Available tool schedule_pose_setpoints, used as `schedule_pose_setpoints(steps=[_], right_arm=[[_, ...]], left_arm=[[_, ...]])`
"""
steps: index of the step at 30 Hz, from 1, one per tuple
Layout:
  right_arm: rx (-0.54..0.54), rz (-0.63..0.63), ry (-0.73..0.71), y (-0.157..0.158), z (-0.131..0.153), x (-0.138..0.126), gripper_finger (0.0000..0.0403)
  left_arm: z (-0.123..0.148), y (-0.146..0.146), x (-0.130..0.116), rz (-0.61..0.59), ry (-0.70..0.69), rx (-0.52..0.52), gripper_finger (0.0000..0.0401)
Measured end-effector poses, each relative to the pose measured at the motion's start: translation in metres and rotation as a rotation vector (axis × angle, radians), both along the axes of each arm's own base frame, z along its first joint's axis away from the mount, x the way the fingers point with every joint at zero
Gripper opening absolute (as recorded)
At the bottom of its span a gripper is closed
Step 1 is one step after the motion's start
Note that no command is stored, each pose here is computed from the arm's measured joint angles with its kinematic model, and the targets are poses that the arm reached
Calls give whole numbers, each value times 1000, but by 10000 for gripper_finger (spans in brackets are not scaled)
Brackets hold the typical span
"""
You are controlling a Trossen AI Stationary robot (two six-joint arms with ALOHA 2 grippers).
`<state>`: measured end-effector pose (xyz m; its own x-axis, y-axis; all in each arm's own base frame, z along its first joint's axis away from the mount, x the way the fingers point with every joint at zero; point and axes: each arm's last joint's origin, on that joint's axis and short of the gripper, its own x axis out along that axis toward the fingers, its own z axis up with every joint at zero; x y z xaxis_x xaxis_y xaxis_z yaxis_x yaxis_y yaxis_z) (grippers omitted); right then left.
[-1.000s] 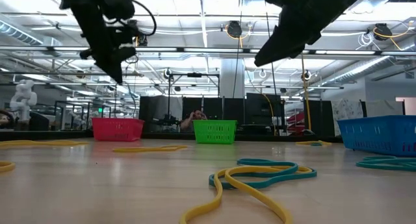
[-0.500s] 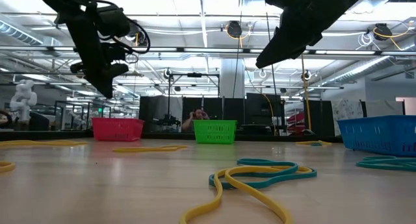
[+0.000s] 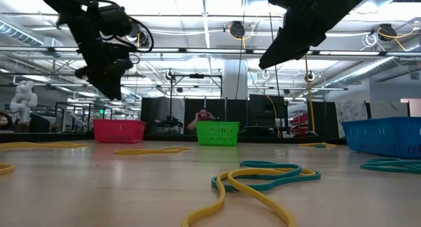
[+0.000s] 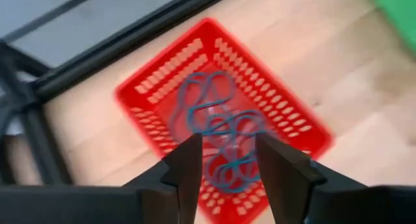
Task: Sort rubber bands into baskets
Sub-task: Put the blue rubber band into the red bin
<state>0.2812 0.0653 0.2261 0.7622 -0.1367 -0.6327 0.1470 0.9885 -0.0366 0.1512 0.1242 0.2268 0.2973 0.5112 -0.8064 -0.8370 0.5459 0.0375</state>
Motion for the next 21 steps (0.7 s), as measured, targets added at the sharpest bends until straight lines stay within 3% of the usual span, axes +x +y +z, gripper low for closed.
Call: schedule_pose_setpoints(steps=[7,12,21], right_arm=[[0,0,0,0,0,0,125],[0,0,0,0,0,0,125],[5,-4,-1,0,0,0,125]], left_arm=[[5,0,9,-73,-183,-76,151],[6,-9,18,-165,-240,-132,151],[17,-70,57,-545,-368,-113,151]])
